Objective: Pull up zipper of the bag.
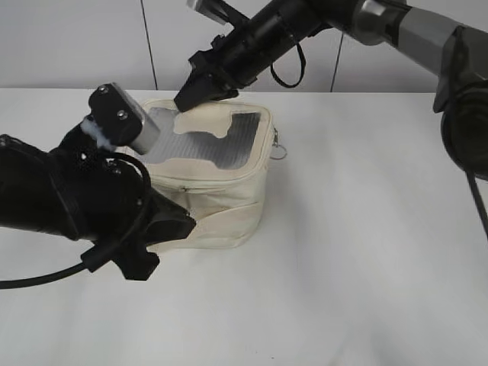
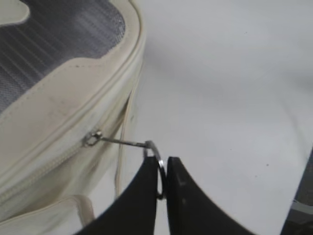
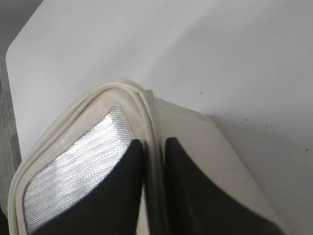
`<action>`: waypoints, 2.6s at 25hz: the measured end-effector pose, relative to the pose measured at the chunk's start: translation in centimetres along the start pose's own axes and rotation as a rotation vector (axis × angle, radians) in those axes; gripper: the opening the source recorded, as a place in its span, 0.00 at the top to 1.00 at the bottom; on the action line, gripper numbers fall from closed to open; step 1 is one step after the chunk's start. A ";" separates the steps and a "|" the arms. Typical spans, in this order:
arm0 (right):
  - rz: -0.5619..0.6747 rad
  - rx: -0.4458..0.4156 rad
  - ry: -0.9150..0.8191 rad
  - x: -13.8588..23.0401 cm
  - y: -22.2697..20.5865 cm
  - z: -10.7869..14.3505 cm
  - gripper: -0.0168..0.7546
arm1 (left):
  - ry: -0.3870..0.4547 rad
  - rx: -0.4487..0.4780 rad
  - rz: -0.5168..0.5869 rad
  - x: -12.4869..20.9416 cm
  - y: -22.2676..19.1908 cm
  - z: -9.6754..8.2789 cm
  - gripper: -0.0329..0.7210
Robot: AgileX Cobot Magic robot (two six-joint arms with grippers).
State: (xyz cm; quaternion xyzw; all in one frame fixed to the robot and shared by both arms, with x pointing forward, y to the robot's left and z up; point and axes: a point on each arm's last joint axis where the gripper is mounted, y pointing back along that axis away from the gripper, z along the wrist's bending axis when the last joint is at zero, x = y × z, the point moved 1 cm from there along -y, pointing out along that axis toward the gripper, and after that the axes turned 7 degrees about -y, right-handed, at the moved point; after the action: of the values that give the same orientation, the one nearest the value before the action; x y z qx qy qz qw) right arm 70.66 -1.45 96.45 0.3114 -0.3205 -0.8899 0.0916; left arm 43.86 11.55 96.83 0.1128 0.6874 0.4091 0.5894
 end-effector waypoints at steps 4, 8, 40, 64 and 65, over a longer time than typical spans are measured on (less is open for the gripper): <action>-0.031 0.032 0.019 -0.9 2.6 -1.1 0.49 | 0.031 0.055 -0.052 -0.8 1.6 -1.0 0.61; -0.110 0.088 -0.006 -2.1 7.5 -2.5 0.50 | 0.112 0.054 -0.130 -1.7 4.5 -0.9 0.52; -0.481 0.226 -0.079 18.8 13.9 -3.7 0.44 | -0.120 0.342 0.011 -12.2 -8.3 19.0 0.54; -0.374 0.327 0.243 18.8 11.5 -2.9 0.44 | -0.087 0.347 0.091 -11.4 -9.4 18.7 0.92; -0.370 0.333 0.273 18.8 11.5 -2.9 0.44 | -0.087 0.347 0.090 -11.4 -9.4 18.7 0.92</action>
State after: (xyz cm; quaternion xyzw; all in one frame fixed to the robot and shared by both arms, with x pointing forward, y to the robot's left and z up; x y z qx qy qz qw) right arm 57.19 -18.65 92.64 0.4921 -0.3847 -0.7766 -0.0823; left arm 67.02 6.27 99.00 0.2610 0.7160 0.3048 0.5713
